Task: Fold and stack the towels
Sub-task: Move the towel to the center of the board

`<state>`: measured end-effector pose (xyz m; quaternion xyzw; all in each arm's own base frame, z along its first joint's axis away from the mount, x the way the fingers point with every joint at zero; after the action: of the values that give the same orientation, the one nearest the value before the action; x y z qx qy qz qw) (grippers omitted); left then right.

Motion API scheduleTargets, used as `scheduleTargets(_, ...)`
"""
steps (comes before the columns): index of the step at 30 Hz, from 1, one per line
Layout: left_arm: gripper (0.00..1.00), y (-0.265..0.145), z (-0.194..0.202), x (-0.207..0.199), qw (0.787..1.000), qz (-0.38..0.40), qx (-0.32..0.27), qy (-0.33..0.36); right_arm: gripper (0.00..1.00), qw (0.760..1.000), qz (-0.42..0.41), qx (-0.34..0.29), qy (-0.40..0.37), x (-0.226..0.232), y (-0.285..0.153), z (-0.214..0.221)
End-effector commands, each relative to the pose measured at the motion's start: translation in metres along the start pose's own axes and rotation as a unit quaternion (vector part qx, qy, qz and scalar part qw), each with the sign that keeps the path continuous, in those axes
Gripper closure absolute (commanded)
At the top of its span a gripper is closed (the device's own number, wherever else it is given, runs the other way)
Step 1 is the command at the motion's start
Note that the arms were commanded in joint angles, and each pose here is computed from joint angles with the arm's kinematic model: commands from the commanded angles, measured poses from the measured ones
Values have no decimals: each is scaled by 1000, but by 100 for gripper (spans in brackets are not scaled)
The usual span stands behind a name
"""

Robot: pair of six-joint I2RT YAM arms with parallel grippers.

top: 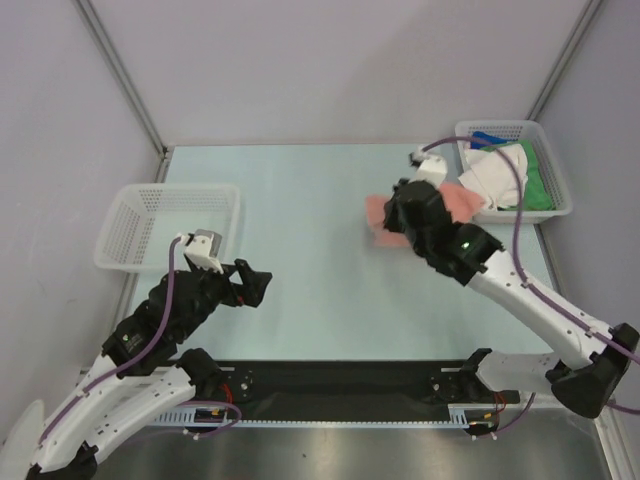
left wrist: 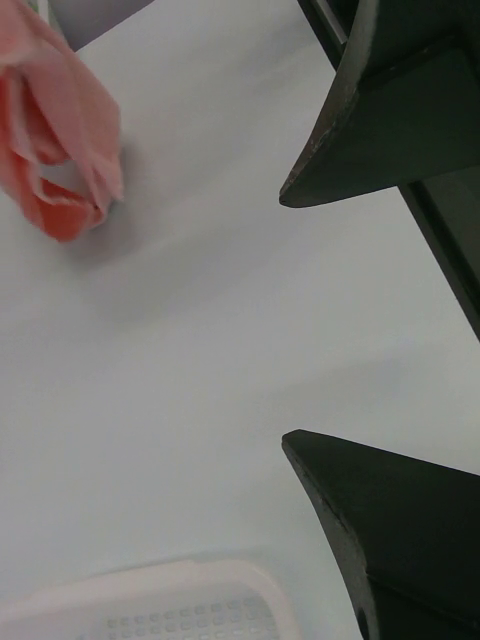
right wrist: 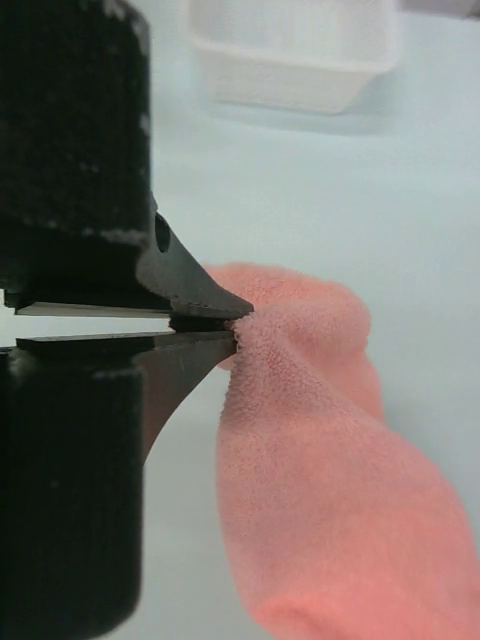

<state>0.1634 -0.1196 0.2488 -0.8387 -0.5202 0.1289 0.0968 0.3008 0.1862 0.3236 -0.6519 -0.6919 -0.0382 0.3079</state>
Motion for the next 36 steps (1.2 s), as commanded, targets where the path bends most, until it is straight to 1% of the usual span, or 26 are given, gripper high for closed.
scheduleTargets(1, 0, 3, 1, 4, 998, -33, 17, -55, 97, 999, -7, 45, -22, 16, -7, 71)
scheduleTargets(3, 0, 11, 12, 2, 996, -38, 34, -78, 95, 996, -16, 70, -45, 25, -8, 110)
scheduleTargets(4, 0, 16, 23, 1, 995, -40, 47, -83, 92, 994, -33, 87, -61, 35, -16, 130)
scheduleTargets(6, 1, 26, 33, -5, 993, -33, 61, -101, 83, 993, -18, 97, -71, 35, -12, 149)
scheduleTargets(7, 2, 32, 45, -8, 991, -25, 77, -107, 74, 990, 2, 108, -86, 27, -6, 162)
scheduleTargets(8, 2, 36, 51, -13, 990, -15, 85, -111, 71, 990, 8, 107, -87, 24, -4, 164)
scheduleTargets(9, 4, 43, 49, -19, 989, -3, 76, -124, 69, 989, 17, 109, -94, 15, -2, 171)
scheduleTargets(10, 5, 51, 67, -20, 987, -7, 100, -125, 69, 990, 22, 102, -90, 10, -1, 168)
scheduleTargets(11, 7, 56, 71, -24, 986, 3, 106, -128, 69, 991, 30, 100, -79, 3, 6, 165)
scheduleTargets(12, 9, 63, 69, -29, 986, 13, 98, -137, 68, 991, 32, 108, -72, -3, 9, 165)
scheduleTargets(13, 10, 71, 86, -31, 983, 11, 124, -134, 63, 990, 37, 111, -74, -12, 9, 165)
scheduleTargets(14, 12, 74, 90, -38, 982, 26, 133, -135, 56, 990, 44, 109, -72, -19, 11, 162)
scheduleTargets(15, 14, 81, 88, -45, 982, 39, 125, -138, 52, 990, 47, 111, -69, -22, 10, 162)
scheduleTargets(16, 14, 82, 94, -53, 981, 49, 135, -131, 48, 990, 51, 113, -73, -29, 9, 165)
scheduleTargets(17, 14, 88, 104, -54, 980, 39, 150, -123, 48, 991, 43, 108, -60, -28, 3, 161)
scheduleTargets(18, 17, 91, 106, -58, 980, 40, 153, -121, 48, 991, 44, 110, -58, -33, 2, 164)
scheduleTargets(19, 18, 92, 111, -60, 979, 40, 161, -116, 56, 990, 49, 117, -60, -43, -1, 170)
scheduleTargets(20, 20, 96, 123, -60, 977, 35, 181, -112, 61, 991, 53, 115, -47, -48, -4, 169)
scheduleTargets(21, 25, 98, 127, -62, 975, 38, 186, -112, 64, 990, 61, 117, -43, -55, -6, 171)
scheduleTargets(22, 26, 98, 137, -62, 973, 35, 198, -109, 68, 989, 71, 120, -42, -64, -10, 174)
scheduleTargets(26, 28, 101, 162, -61, 969, 32, 222, -108, 74, 986, 105, 129, -22, -107, -23, 195)
scheduleTargets(29, 27, 105, 178, -60, 966, 22, 241, -96, 73, 986, 99, 137, 9, -117, -32, 204)
scheduleTargets(30, 24, 108, 177, -61, 967, 25, 234, -98, 71, 984, 104, 147, 7, -127, -33, 214)
scheduleTargets(31, 22, 109, 183, -62, 966, 28, 238, -96, 66, 984, 87, 153, 18, -122, -34, 220)
scheduleTargets(32, 20, 114, 179, -65, 968, 36, 226, -99, 64, 984, 84, 158, 19, -123, -35, 225)
scheduleTargets(36, 18, 123, 183, -68, 968, 35, 228, -95, 53, 982, 63, 178, 15, -118, -37, 253)
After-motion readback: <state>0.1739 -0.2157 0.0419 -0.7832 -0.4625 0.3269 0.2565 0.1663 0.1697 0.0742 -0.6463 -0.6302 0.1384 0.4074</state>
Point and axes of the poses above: each gripper's point midway between its finger pads, its own y axis out along the fingers, its own x axis along the line the jaws close on, z = x × y, the point moved 2 cm from there along -y, back along the fingers, and after that the axes turned 11 degrees about y, right-handed, at the moved point
